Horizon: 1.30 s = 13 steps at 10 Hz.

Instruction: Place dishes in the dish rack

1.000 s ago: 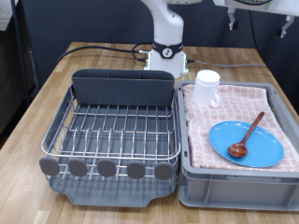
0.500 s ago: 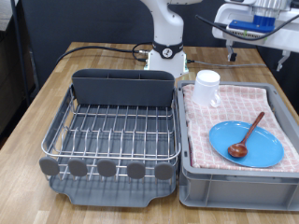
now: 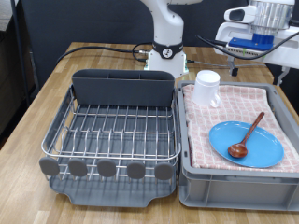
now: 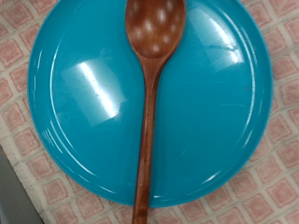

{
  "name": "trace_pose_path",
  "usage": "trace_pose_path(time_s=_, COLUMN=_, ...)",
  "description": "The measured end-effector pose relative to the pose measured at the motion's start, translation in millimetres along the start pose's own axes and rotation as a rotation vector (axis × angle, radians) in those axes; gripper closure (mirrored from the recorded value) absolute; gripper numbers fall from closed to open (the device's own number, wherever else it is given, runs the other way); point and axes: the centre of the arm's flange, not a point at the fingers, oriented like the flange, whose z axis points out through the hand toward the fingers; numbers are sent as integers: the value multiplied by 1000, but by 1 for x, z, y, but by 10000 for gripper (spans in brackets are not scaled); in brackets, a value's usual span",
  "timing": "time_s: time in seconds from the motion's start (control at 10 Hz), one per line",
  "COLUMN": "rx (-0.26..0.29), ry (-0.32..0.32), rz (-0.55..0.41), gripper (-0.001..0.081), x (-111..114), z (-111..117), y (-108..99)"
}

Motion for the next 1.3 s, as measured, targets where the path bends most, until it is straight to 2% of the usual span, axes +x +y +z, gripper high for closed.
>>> trace_pose_path(time_s=0.2, rx=20, ry=10, rz=13, gripper=4, x=-16, z=21, y=5)
trace_pose_path(time_s=0.5, rx=-2, ry=19, rz=9, gripper=4, x=-29, z=46, y=8)
trace_pose_path(time_s=1.3, rx=46, ry=-3, rz=9, gripper=4, x=-38, z=113, y=12)
